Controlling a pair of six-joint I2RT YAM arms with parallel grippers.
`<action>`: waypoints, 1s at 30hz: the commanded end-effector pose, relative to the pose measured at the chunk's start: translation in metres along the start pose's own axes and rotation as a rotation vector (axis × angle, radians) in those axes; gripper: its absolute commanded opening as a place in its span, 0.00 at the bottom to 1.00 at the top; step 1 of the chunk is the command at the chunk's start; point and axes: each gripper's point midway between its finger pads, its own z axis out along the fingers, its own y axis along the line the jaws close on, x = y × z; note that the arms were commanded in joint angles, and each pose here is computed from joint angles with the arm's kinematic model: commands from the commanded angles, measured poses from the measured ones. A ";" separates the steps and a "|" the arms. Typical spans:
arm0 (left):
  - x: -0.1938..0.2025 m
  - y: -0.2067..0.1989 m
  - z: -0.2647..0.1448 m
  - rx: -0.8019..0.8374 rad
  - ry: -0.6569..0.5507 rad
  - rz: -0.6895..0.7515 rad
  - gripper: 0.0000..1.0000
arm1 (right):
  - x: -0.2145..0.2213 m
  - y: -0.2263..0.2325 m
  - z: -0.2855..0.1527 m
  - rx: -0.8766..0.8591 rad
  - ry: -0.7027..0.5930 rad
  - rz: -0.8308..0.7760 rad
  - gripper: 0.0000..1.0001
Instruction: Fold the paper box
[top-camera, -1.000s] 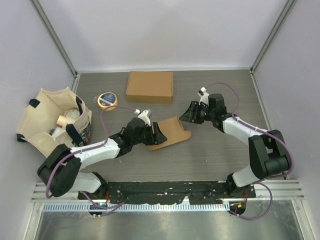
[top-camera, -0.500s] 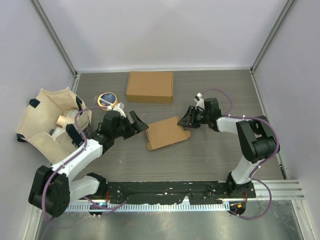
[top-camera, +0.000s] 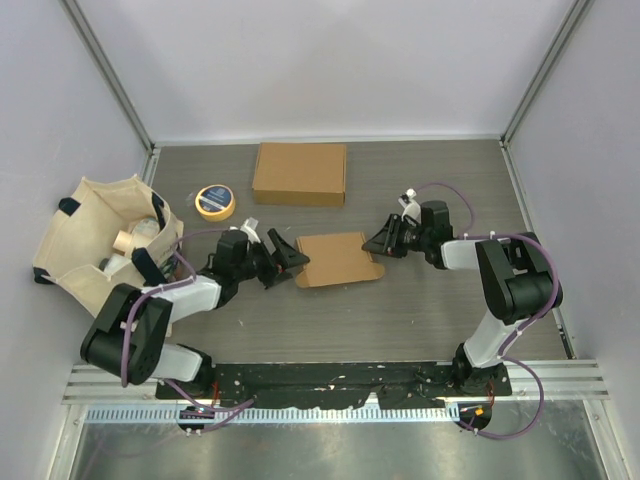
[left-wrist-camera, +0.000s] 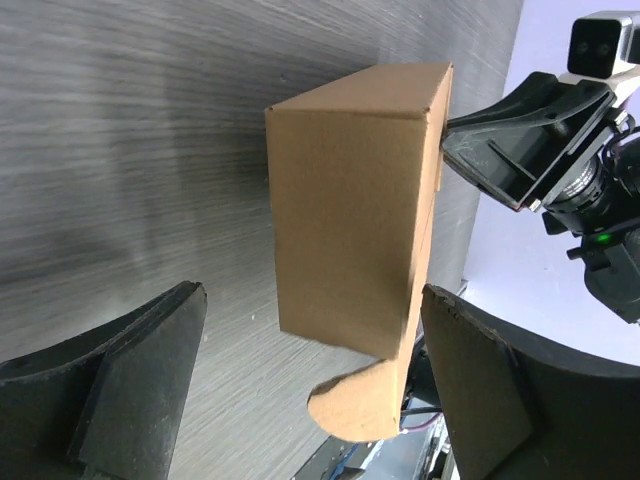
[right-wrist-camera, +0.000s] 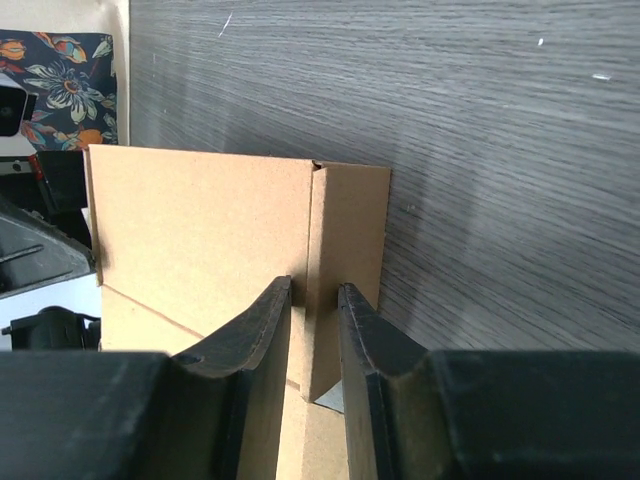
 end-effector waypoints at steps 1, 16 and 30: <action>-0.009 -0.047 0.014 0.199 -0.001 0.009 0.91 | 0.019 -0.024 0.000 0.068 0.032 0.040 0.29; 0.004 -0.076 0.040 0.316 0.097 -0.159 0.36 | 0.016 -0.016 -0.010 0.092 -0.029 0.041 0.34; 0.028 -0.074 -0.001 0.123 0.216 -0.348 0.01 | -0.054 0.079 -0.089 0.498 -0.214 -0.620 0.81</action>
